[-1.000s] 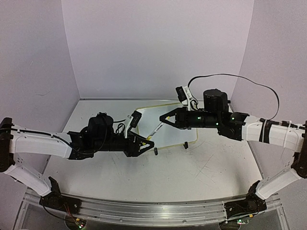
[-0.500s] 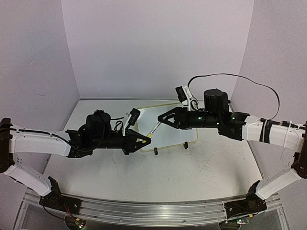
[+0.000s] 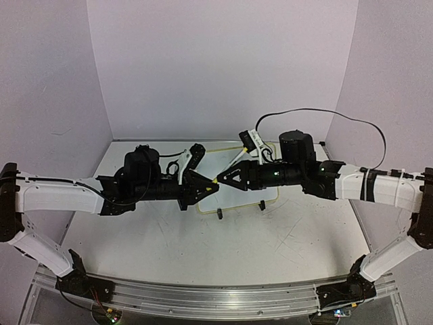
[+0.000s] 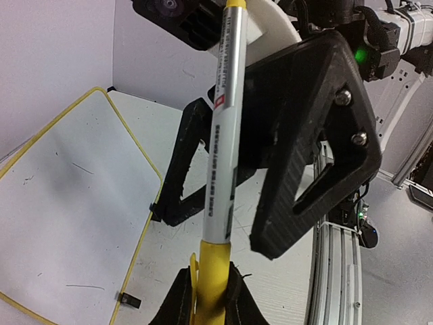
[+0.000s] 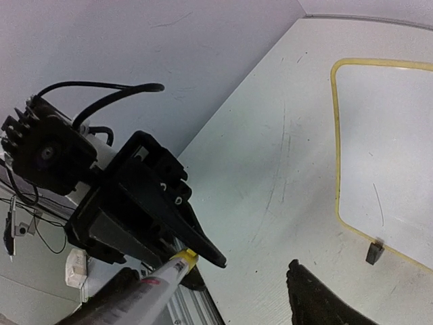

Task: Write a sentence on the whiteboard
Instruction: Open the pen cap from the whiteboard marker.

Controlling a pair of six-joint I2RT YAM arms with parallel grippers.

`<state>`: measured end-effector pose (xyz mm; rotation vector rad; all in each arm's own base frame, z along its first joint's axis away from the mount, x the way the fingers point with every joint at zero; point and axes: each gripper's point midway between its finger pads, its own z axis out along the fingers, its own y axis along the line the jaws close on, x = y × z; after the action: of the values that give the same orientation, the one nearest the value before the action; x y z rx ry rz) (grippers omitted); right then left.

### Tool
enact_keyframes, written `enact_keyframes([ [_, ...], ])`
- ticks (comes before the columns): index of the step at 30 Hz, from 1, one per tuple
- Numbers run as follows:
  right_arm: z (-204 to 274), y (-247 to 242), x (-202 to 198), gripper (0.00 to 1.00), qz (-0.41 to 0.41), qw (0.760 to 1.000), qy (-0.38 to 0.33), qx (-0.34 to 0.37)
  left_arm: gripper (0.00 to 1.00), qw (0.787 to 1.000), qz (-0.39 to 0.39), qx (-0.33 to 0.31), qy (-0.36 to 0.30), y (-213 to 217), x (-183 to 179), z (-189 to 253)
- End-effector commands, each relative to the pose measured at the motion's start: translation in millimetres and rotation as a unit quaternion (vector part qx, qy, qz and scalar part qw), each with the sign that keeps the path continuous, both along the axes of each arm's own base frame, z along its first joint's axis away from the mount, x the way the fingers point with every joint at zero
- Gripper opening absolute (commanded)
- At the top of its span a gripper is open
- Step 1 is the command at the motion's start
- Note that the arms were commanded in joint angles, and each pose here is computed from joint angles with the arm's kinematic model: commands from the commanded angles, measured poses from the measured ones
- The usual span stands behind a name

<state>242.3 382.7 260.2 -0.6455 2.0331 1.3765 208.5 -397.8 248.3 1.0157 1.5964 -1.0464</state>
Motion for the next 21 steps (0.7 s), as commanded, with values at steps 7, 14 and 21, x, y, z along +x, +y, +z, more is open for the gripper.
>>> enact_keyframes([
  [7,39,6,-1,0.49,-0.004,0.996,-0.045,0.074,0.00,0.999,-0.010,-0.024,-0.033,-4,0,23],
  [14,39,12,-7,0.27,0.024,0.996,-0.039,0.077,0.00,0.999,-0.010,-0.022,-0.030,-2,-1,20],
  [21,38,14,-14,0.19,0.047,0.995,-0.037,0.076,0.00,0.999,-0.008,-0.020,-0.029,0,-2,18],
])
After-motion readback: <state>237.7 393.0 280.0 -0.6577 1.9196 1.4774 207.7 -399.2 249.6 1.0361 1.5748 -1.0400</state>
